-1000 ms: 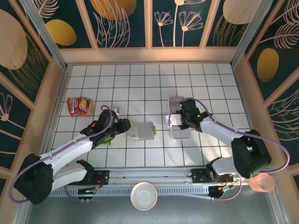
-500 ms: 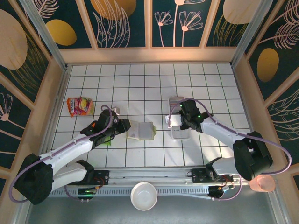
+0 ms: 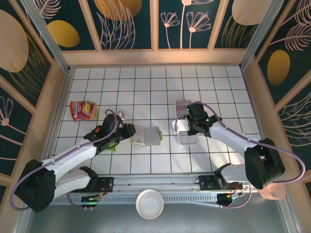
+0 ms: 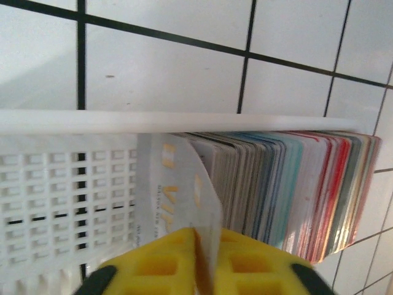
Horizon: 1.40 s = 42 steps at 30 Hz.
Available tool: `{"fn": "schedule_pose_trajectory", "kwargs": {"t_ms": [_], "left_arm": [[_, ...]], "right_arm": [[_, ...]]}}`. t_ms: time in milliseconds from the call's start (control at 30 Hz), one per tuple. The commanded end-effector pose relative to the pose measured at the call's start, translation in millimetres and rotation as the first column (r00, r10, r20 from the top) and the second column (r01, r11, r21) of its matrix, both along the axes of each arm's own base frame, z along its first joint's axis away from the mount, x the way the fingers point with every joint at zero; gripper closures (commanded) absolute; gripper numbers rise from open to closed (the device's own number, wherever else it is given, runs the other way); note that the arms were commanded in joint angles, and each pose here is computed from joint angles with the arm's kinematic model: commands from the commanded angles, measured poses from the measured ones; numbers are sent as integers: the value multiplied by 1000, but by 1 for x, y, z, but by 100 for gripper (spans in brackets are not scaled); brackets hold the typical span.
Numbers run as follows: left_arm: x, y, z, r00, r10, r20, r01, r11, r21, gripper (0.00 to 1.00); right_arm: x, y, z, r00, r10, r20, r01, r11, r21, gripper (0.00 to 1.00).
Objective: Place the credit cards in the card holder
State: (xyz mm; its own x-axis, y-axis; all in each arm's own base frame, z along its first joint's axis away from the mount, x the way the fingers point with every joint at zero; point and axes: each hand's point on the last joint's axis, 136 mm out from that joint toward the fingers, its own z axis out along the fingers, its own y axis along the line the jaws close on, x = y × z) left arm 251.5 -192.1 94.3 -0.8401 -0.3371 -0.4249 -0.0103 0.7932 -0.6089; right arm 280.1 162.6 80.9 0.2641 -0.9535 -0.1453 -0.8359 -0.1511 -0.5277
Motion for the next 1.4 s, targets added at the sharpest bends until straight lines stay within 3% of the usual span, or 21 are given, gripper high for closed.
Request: {"fn": "schedule_pose_trajectory", "kwargs": {"t_ms": [0,400,467,533,667,733,833,933,1033,1100,1200,1367], "left_arm": [[1,3,-1,1000,9,16,-9,1000,13,73],[7,4,9,998,13,54,-15,1000,27,72],[6,3,12,998,5,64,-6,1000,24,70],[5,4,12,998,-3,64,1,999,36,70],[-3,-11,14,994,-98,44,98,995,-6,74],[-8,-21,12,989,-143,23,144,989,-42,78],[-9,-20,3,989,-147,4,147,989,-28,85],[-8,-10,-8,993,-113,-16,114,993,28,85],[-9,-7,-17,995,-97,-24,98,995,34,86],[-10,-5,-25,995,-94,-42,96,994,48,87],[-12,-4,-36,994,-94,-62,98,993,61,89],[-12,3,-48,994,-74,-78,81,992,100,91]], "right_arm": [[15,5,32,996,-32,80,29,999,42,98],[-26,25,59,997,-78,-25,81,981,175,100],[-24,37,80,988,-150,-40,156,948,279,100],[-16,49,106,965,-246,-90,261,874,409,100],[-5,71,146,847,-431,-312,522,559,644,100],[3,72,151,721,-505,-474,665,316,676,100],[-1,89,140,555,-424,-715,813,95,575,100],[-7,105,115,340,-309,-888,923,-71,378,100],[-20,133,103,257,-189,-948,953,-113,281,100],[-25,146,89,206,-187,-961,966,-120,230,100],[-29,168,69,149,-194,-970,982,-82,168,100],[-29,193,47,130,-239,-962,989,-41,144,100]]}}
